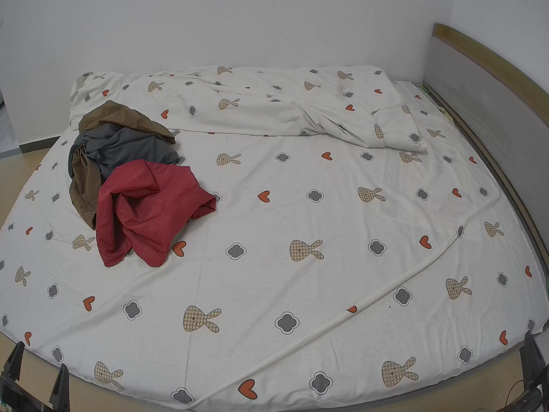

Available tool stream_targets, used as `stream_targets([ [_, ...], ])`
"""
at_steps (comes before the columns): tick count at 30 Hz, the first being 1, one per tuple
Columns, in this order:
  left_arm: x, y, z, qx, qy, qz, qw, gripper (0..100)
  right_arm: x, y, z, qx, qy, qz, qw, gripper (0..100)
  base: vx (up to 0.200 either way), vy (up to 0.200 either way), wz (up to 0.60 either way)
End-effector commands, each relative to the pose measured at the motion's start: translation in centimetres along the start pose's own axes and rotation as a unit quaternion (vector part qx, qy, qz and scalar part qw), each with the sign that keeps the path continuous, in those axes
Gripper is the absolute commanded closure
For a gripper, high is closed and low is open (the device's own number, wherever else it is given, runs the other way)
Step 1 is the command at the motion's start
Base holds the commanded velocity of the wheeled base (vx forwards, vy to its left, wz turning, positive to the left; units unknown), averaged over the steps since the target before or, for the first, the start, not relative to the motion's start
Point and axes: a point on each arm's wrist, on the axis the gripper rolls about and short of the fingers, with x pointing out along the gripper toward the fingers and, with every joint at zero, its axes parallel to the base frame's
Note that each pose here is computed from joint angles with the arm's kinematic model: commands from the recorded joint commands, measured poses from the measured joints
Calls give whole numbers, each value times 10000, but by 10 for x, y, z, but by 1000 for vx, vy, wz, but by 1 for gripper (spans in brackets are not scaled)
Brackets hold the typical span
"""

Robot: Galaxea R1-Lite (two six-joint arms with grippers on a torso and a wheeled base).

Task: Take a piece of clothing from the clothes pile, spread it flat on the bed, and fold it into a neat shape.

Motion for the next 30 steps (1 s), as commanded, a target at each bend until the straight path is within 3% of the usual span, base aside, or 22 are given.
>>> stream_targets([
  [1, -21, 7, 170, -1429, -1398, -461, 9787, 0, -17, 12, 200, 2200, -1005, 1597, 9571, 0, 0, 0, 0],
  [2, -13, 9, 205, -1422, -1251, -618, 9799, 0, 5, 13, 191, 2220, -280, 1474, 9634, 0, 0, 0, 0],
  [3, 1, 8, 212, -1351, -898, -659, 9846, 0, 18, 14, 178, 2307, 195, 1395, 9628, 0, 0, 0, 0],
  [6, 50, 1, 212, -1258, 154, -669, 9897, 0, 58, 15, 130, 2534, 1458, 935, 9518, 0, 0, 0, 0],
  [9, 110, -8, 196, -1226, 1137, -569, 9843, 0, 87, 16, 98, 2618, 2221, 529, 9377, 0, 0, 0, 0],
  [10, 119, -9, 194, -1209, 1250, -557, 9832, 0, 91, 16, 94, 2625, 2303, 488, 9358, 0, 0, 0, 0],
  [13, 203, -21, 171, -1099, 2160, -505, 9689, 0, 104, 14, 72, 2789, 2719, 177, 9209, 0, 0, 0, 0],
  [16, 264, -30, 149, -904, 2915, -396, 9515, 0, 109, 11, 61, 2836, 2890, -60, 9143, 0, 0, 0, 0],
  [18, 298, -35, 132, -734, 3403, -310, 9369, 0, 114, 9, 57, 2838, 3012, -245, 9100, 0, 0, 0, 0],
  [19, 327, -39, 117, -513, 3806, -190, 9231, 0, 118, 6, 54, 2855, 3113, -401, 9055, 0, 0, 0, 0],
  [21, 356, -42, 101, -201, 4154, 35, 9094, 0, 123, 4, 50, 2884, 3223, -533, 9000, 0, 0, 0, 0],
  [23, 387, -49, 78, 260, 4427, 313, 8958, 0, 127, 2, 47, 2910, 3337, -632, 8944, 0, 0, 0, 0],
  [25, 397, -52, 70, 433, 4486, 385, 8918, 0, 128, 2, 46, 2921, 3366, -652, 8928, 0, 0, 0, 0],
  [26, 412, -61, 56, 747, 4557, 421, 8860, 0, 130, 1, 45, 2931, 3402, -672, 8910, 0, 0, 0, 0],
  [28, 419, -66, 49, 976, 4605, 355, 8816, 0, 130, 1, 45, 2942, 3413, -663, 8902, 0, 0, 0, 0],
  [29, 428, -71, 37, 1337, 4682, 201, 8732, 0, 130, 1, 44, 2943, 3447, -651, 8890, 0, 0, 0, 0],
  [30, 428, -71, 37, 1337, 4682, 201, 8732, 0, 130, 1, 44, 2943, 3447, -651, 8890, 0, 0, 0, 0],
])
